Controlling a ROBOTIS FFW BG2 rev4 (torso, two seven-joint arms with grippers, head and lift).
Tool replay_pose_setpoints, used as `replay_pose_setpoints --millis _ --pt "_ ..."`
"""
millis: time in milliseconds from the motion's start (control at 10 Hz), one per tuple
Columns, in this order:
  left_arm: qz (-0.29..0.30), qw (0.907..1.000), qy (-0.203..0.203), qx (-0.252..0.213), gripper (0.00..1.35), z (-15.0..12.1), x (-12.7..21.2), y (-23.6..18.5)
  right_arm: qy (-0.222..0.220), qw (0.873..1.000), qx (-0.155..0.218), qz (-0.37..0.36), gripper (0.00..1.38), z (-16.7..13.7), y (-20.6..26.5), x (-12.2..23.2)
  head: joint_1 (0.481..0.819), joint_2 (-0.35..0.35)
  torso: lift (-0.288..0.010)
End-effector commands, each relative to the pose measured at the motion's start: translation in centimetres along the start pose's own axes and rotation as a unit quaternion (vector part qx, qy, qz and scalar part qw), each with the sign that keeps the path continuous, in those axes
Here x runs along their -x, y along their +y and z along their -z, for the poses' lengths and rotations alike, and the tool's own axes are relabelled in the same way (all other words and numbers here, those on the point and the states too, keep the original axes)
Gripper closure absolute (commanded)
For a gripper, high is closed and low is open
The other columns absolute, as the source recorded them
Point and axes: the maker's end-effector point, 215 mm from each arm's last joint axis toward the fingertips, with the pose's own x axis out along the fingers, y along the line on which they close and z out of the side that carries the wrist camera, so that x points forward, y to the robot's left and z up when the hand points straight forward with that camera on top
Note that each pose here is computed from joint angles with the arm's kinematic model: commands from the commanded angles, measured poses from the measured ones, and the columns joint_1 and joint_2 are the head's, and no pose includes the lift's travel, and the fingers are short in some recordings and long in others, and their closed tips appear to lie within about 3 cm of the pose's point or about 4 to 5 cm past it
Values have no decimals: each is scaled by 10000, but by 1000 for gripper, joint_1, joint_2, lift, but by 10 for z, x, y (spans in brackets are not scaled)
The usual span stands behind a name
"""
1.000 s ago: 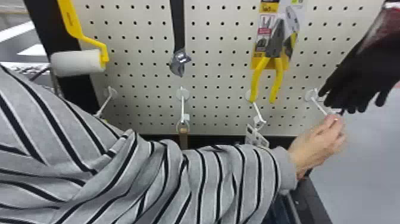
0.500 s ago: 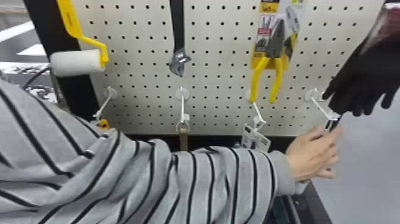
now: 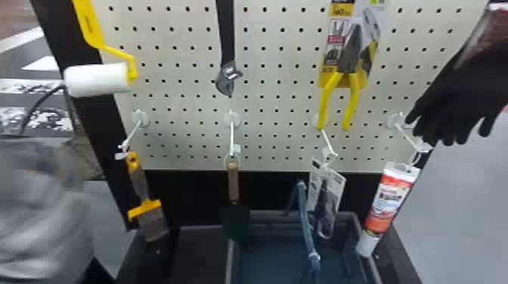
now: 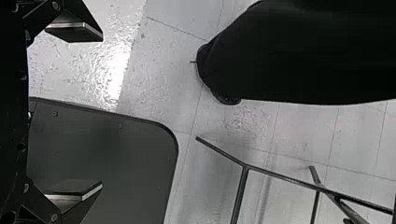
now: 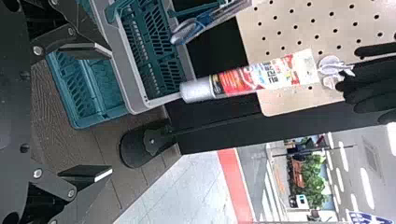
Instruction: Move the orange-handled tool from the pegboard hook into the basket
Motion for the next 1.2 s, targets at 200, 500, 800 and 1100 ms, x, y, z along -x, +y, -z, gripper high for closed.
replay_pose_setpoints --millis 200,500,800,1100 --pt "-48 10000 -5 -40 185 -2 1 3 -83 9999 109 -41 395 -7 2 0 549 0 -100" --pt "-64 10000 -37 -38 186 -6 0 3 -104 9998 150 -90 395 -8 3 -2 549 0 -100" --pt "-28 9996 -271 48 190 -28 -4 0 -52 9998 184 -112 395 -4 4 -4 549 0 -100" --pt "324 9930 -1090 -307 206 -116 -3 -15 -28 9997 179 -152 394 -4 5 -7 549 0 -100"
